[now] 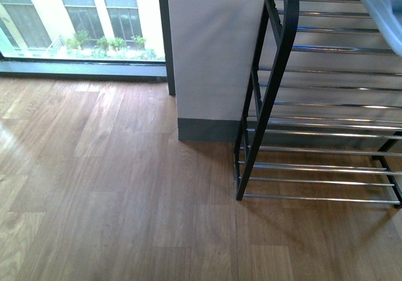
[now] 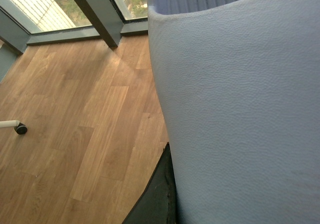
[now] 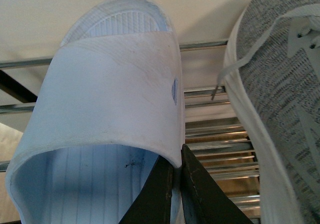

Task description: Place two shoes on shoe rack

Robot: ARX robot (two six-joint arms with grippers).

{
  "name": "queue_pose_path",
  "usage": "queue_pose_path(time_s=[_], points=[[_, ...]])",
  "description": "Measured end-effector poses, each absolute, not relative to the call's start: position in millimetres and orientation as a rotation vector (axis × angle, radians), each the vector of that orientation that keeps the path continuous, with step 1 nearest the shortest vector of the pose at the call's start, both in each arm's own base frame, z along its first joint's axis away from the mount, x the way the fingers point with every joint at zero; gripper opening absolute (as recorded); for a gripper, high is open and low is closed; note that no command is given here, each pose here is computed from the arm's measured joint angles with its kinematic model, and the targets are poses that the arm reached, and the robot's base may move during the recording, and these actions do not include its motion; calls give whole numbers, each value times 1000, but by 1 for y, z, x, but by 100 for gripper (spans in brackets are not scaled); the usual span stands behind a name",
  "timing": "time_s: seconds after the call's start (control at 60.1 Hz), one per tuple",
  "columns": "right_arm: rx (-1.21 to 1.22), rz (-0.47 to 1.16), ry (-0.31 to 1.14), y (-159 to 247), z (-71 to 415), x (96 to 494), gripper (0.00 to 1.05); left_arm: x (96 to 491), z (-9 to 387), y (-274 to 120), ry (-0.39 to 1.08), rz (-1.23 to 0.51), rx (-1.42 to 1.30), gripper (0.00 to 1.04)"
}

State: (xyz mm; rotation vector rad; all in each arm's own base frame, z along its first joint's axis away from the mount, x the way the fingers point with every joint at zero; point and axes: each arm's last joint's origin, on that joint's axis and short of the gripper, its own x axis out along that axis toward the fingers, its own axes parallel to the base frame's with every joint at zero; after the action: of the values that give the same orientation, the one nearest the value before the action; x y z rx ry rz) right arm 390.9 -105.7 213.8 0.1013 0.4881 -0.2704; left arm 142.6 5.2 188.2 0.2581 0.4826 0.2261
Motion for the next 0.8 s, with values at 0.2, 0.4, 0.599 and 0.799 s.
queue_pose_path(time_s=[0.2, 0.4, 0.599, 0.799], points=[[73, -304, 499, -117, 210, 398, 2, 143, 188, 5, 483, 226, 258, 2], [52, -319, 502, -123, 211, 405, 2, 143, 188, 5, 483, 226, 258, 2], [46, -330, 518, -127, 207, 412, 2, 143, 188, 5, 483, 226, 258, 2], [51, -328, 499, -127, 208, 413, 28, 143, 188, 5, 483, 226, 258, 2]])
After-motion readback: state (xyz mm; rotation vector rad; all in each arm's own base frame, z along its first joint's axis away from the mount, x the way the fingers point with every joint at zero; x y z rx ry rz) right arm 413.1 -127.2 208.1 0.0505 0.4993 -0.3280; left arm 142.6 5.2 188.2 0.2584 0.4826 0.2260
